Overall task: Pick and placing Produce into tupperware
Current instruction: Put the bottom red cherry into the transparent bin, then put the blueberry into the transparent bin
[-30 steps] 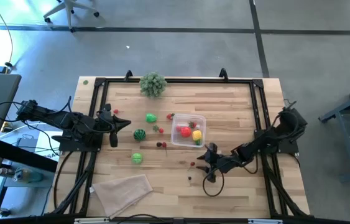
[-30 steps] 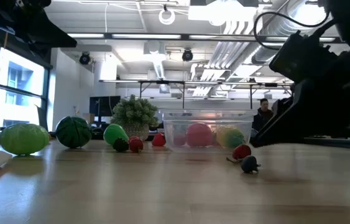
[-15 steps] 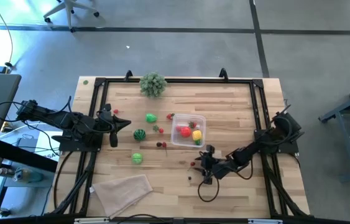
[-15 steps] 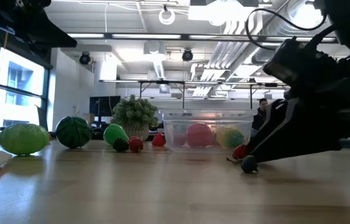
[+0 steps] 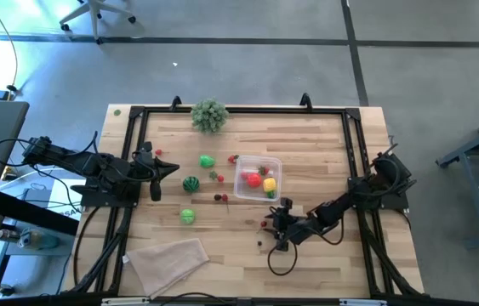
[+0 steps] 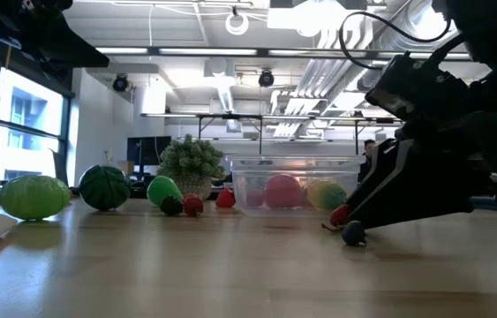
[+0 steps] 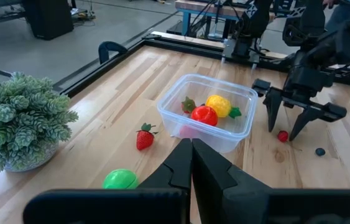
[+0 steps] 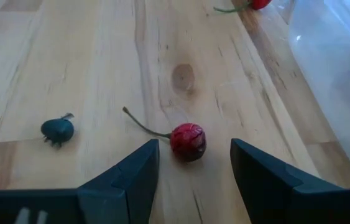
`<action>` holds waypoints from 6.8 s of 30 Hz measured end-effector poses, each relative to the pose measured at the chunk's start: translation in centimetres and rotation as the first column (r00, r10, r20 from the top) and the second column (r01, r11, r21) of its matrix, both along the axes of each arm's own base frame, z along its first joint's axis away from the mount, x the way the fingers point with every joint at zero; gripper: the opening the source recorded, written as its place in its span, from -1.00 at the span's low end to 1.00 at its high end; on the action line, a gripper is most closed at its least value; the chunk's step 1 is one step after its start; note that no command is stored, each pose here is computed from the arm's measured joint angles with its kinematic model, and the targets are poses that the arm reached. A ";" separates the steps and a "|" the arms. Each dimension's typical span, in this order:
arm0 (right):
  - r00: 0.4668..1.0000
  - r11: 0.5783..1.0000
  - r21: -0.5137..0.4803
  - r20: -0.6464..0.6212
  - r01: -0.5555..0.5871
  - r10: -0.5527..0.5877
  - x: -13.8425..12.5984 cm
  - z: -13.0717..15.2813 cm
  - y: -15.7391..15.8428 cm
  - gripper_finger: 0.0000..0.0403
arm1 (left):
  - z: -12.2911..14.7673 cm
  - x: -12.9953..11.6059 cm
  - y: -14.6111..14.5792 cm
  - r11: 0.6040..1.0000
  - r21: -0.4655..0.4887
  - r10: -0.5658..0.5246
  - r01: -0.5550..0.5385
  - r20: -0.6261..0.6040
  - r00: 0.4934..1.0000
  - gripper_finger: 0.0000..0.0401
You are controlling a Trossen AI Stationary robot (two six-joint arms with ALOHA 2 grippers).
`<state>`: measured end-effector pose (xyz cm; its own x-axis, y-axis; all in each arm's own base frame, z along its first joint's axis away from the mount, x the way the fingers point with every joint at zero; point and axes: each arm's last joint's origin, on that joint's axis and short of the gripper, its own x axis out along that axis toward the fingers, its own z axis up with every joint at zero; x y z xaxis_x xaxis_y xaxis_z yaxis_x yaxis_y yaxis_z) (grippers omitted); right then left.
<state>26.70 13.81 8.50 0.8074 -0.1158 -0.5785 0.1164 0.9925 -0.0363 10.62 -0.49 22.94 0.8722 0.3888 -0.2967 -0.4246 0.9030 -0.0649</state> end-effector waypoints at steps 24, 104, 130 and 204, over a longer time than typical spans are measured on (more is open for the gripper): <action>1.000 0.999 0.045 -0.001 -0.029 0.029 0.4 0.1 -0.3 -0.32 | 0.0 0.0 0.0 1.000 0.000 0.000 0.000 0.000 1.000 -1.00; 0.994 0.992 0.123 -0.109 0.003 0.010 3.0 10.6 -13.4 -0.71 | 0.0 0.0 0.0 1.000 0.000 0.000 0.000 0.000 1.000 -1.00; 0.849 0.986 0.167 -0.523 0.016 0.075 8.9 8.5 -14.2 -0.71 | 0.0 0.0 0.0 1.000 0.000 0.000 0.000 0.001 1.000 -1.00; 0.918 0.919 -0.059 0.053 -0.389 0.393 -1.1 2.1 1.0 -0.31 | 0.0 0.0 0.0 1.000 0.000 0.000 0.000 0.001 1.000 -1.00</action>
<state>25.61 14.77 10.57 0.8280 0.1910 -0.5271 -0.2771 0.9567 -0.0887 10.62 -0.48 22.96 0.8725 0.3888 -0.2961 -0.4246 0.9030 -0.0656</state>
